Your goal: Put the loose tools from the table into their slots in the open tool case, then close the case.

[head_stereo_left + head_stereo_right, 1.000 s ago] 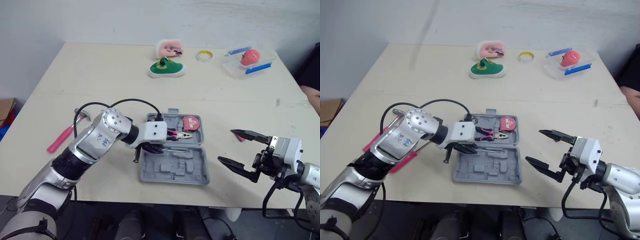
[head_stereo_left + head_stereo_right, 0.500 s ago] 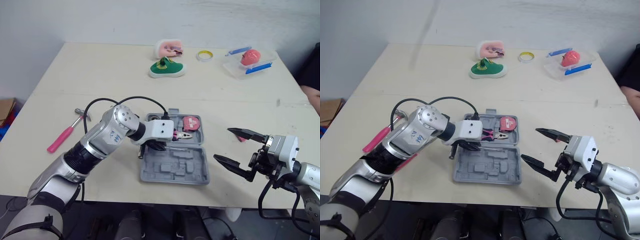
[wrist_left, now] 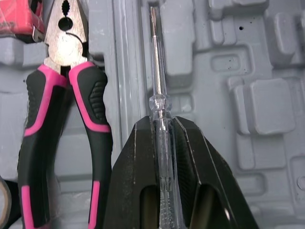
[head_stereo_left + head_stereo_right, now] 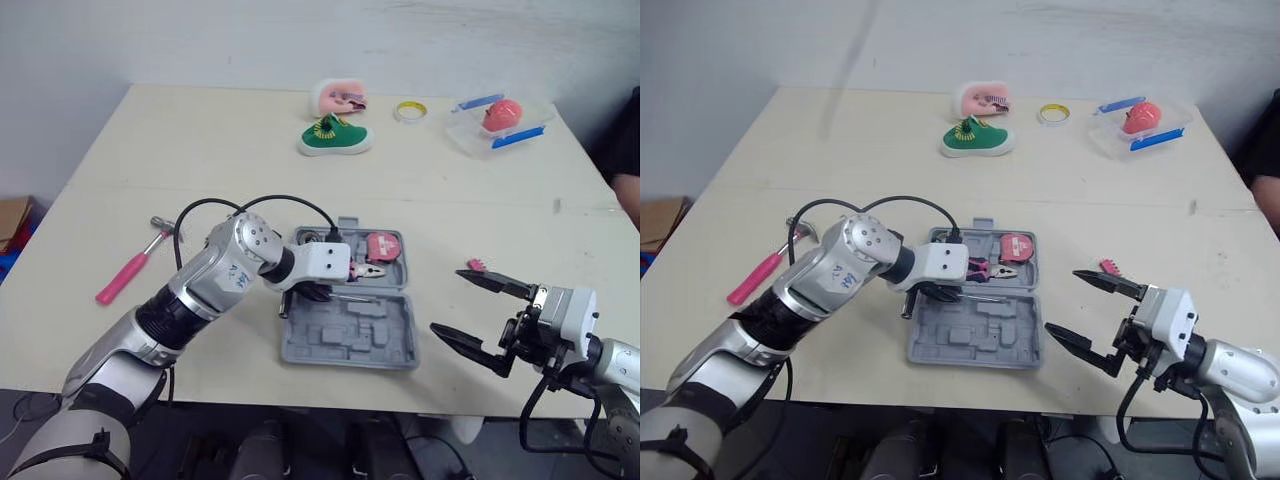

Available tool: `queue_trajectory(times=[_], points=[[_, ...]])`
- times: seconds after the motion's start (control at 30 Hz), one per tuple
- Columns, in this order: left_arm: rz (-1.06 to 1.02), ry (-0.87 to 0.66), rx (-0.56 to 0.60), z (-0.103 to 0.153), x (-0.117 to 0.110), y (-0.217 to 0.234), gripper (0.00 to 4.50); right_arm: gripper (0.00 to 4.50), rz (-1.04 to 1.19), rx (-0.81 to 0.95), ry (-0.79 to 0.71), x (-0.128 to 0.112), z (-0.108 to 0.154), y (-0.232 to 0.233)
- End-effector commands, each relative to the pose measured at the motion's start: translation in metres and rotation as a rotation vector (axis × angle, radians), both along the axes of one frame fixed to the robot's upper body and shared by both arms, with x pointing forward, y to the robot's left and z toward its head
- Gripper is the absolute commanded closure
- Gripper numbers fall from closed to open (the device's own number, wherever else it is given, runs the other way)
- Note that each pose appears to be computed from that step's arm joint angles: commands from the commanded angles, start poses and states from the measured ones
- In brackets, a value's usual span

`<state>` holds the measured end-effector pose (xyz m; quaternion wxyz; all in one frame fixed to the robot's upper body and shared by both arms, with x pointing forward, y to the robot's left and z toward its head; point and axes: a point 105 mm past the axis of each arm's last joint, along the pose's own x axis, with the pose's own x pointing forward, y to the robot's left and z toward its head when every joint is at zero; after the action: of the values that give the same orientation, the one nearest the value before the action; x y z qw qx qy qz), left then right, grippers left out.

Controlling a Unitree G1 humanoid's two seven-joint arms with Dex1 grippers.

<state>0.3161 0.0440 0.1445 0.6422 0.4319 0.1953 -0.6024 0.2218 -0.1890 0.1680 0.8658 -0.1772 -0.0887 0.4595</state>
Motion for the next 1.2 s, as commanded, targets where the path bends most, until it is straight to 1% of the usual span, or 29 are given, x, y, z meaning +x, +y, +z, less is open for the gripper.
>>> queue_trajectory(times=[0.03,0.17,0.3,0.37,0.43,0.47,0.53,0.57,0.63,0.67,0.8,0.87,0.97,1.03,1.1,1.13,1.2], points=[[-0.016,-0.014,0.000,0.001,-0.002,-0.004,4.49,0.00,-0.002,-0.004,-0.050,-0.003,0.007,-0.002],[-0.022,-0.021,0.025,-0.003,-0.001,-0.003,4.49,0.00,-0.007,0.000,-0.048,-0.004,0.002,-0.005],[-0.018,-0.027,0.010,-0.003,0.001,-0.004,4.49,0.00,-0.011,0.001,-0.048,-0.005,-0.003,-0.009],[-0.030,-0.027,0.013,-0.003,-0.002,-0.004,3.56,0.00,-0.012,0.002,-0.049,-0.006,-0.005,-0.010],[-0.037,-0.021,-0.001,-0.002,-0.004,-0.005,2.91,0.00,-0.013,0.003,-0.050,-0.007,-0.006,-0.011],[-0.046,-0.026,-0.021,0.001,-0.005,-0.008,2.31,0.00,-0.014,0.003,-0.049,-0.007,-0.007,-0.012],[-0.067,-0.051,-0.042,0.007,-0.006,-0.012,1.57,0.00,-0.012,0.005,-0.041,-0.008,-0.009,-0.013],[-0.083,-0.068,-0.049,0.012,-0.008,-0.015,1.05,0.00,-0.004,0.008,-0.027,-0.010,-0.011,-0.013],[-0.102,-0.092,-0.054,0.020,-0.012,-0.016,0.20,0.00,0.007,0.013,-0.014,-0.013,-0.013,-0.012],[-0.106,-0.098,-0.055,0.022,-0.013,-0.016,0.04,0.00,0.010,0.014,-0.013,-0.013,-0.013,-0.012],[-0.120,-0.109,-0.082,0.032,-0.017,-0.011,0.04,0.00,0.008,0.012,-0.016,-0.012,-0.014,-0.013],[-0.118,-0.122,-0.148,0.039,-0.013,-0.014,0.04,0.00,0.007,0.014,-0.017,-0.011,-0.014,-0.013],[-0.102,-0.116,-0.296,0.048,-0.007,-0.017,0.04,0.00,0.000,0.015,-0.025,-0.009,-0.014,-0.014],[-0.095,-0.100,-0.425,0.056,-0.004,-0.017,0.60,0.00,-0.009,0.013,-0.025,-0.010,-0.014,-0.016],[-0.101,-0.081,-0.534,0.061,-0.004,-0.014,1.32,0.00,-0.018,0.009,-0.022,-0.011,-0.015,-0.019],[-0.086,-0.070,-0.583,0.063,-0.002,-0.013,1.86,0.00,-0.026,0.009,-0.025,-0.012,-0.016,-0.020],[-0.093,-0.065,-0.643,0.063,-0.003,-0.010,2.64,0.00,-0.048,0.011,-0.039,-0.013,-0.015,-0.024]])
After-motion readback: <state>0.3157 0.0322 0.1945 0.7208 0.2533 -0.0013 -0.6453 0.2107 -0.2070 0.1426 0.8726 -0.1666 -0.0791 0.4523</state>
